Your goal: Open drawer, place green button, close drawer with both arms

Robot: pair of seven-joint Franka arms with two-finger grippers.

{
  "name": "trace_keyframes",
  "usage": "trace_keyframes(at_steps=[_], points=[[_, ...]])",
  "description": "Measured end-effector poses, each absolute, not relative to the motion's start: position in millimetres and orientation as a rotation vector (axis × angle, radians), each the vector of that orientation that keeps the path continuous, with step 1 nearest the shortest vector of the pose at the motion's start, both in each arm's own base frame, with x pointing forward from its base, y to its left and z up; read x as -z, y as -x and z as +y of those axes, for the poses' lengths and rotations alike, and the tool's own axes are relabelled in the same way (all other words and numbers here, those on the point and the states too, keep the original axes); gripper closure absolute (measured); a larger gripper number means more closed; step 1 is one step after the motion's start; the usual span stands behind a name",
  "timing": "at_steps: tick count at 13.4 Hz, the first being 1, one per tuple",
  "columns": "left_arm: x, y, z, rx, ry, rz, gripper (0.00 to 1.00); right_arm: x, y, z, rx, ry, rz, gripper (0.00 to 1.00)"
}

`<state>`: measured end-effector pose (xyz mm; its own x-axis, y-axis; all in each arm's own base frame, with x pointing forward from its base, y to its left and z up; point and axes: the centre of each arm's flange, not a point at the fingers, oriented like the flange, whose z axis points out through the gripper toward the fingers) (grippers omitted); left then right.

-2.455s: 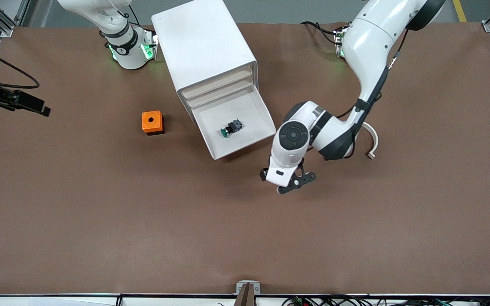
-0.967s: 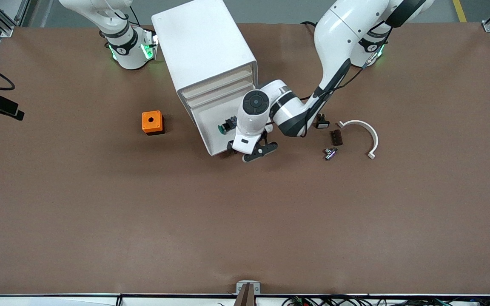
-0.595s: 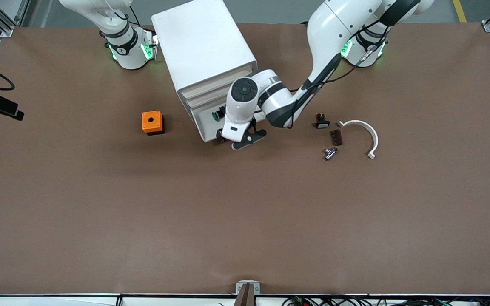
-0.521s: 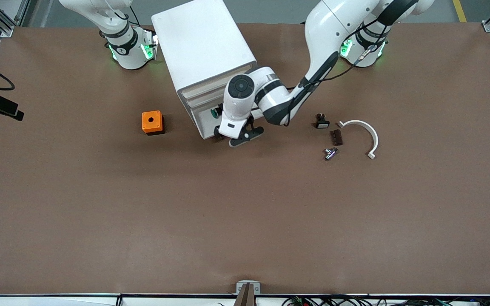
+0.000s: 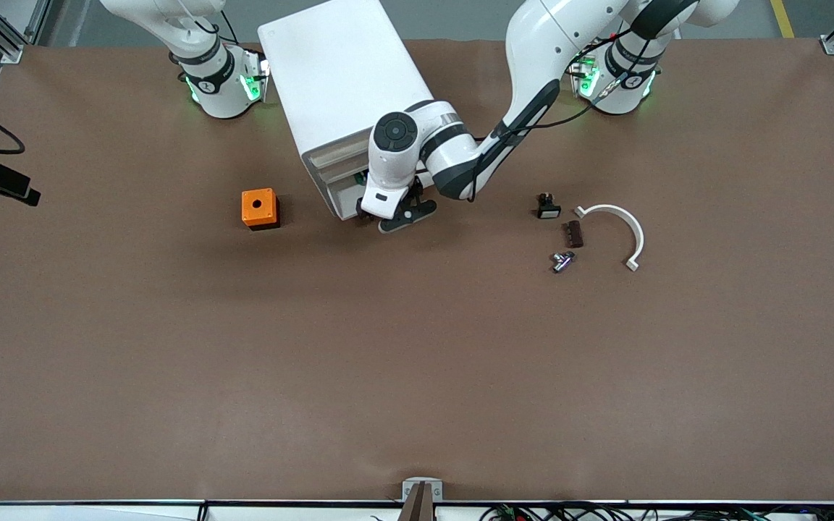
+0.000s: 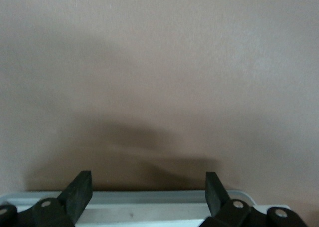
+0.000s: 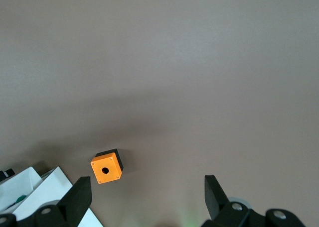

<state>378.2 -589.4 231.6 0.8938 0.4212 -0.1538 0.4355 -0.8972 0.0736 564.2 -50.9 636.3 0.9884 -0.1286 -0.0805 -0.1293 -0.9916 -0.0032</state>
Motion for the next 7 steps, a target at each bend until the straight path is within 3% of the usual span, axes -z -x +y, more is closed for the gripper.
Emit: trace_keyframes(at_steps=[7], points=[[-231.1,-351.0,-605.2,0.337,-2.916,0.723,0.00,-636.0,-564.5,-50.8,-0.126,3.124,0.202,0.00]])
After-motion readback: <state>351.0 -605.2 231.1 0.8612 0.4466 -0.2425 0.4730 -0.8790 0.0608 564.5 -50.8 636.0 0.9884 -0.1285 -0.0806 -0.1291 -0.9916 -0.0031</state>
